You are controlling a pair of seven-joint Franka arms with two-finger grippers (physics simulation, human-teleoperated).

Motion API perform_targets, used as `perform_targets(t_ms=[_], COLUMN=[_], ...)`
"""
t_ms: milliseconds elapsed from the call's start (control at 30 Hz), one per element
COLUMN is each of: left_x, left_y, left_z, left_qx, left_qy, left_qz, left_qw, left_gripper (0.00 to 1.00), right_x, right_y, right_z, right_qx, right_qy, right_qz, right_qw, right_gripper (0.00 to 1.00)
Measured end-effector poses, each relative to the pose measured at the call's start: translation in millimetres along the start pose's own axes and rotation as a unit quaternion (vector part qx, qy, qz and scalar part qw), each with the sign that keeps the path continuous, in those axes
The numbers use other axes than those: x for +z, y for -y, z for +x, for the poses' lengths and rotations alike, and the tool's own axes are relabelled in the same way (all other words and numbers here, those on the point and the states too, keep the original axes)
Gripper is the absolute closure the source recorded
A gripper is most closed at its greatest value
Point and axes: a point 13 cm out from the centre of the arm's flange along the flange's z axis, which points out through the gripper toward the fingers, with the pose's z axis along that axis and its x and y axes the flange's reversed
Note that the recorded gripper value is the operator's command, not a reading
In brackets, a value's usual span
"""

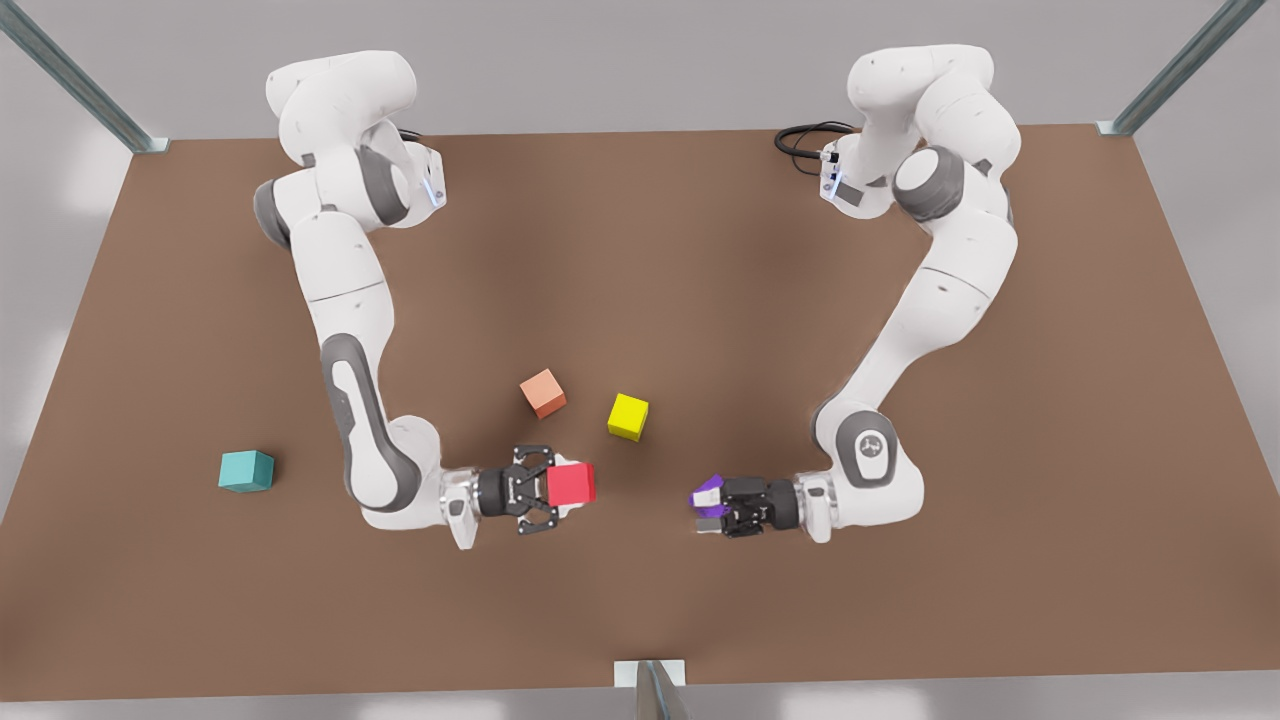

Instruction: Pick up red wooden cube and pass to hand red wooden cube and place in blue wooden cube

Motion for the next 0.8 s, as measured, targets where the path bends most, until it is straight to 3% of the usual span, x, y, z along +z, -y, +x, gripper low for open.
perform_targets(t_ms=[33,67,133,200,267,300,333,433,567,800], left_x=[-36,-51,-88,-161,-250,-290,-315,-339,-323,-327], left_y=[37,83,144,153,178,193,204,213,237,247], left_z=[-8,3,36,48,54,84,111,140,152,159], left_qx=[0.093,0.179,0.255,0.228,0.167,0.118,0.08,0.016,-0.025,-0.091], left_qy=[-0.075,-0.177,-0.347,-0.427,-0.447,-0.458,-0.455,-0.43,-0.41,-0.384], left_qz=[-0.055,-0.119,-0.257,-0.379,-0.486,-0.543,-0.568,-0.58,-0.562,-0.554], left_qw=[0.991,0.961,0.865,0.789,0.732,0.694,0.681,0.692,0.718,0.733], left_gripper=[0.0,0.0,0.0,0.0,0.0,0.0,0.0,0.0,0.0,0.0], right_x=[-26,-59,-119,-171,-236,-268,-304,-405,-492,-548], right_y=[8,16,18,9,3,0,-4,-21,-57,-114], right_z=[4,-2,-35,-53,-40,-32,-28,-16,18,51], right_qx=[-0.013,-0.035,-0.077,-0.093,-0.07,-0.053,-0.033,0.032,0.111,0.162], right_qy=[-0.033,-0.081,-0.19,-0.308,-0.42,-0.472,-0.526,-0.642,-0.714,-0.739], right_qz=[0.006,0.01,0.007,-0.003,0.001,0.005,0.015,0.049,0.082,0.162], right_qw=[0.999,0.996,0.979,0.947,0.905,0.88,0.85,0.765,0.687,0.633], right_gripper=[0.52,0.51,0.51,0.52,0.52,0.53,0.53,0.53,0.54,0.54])
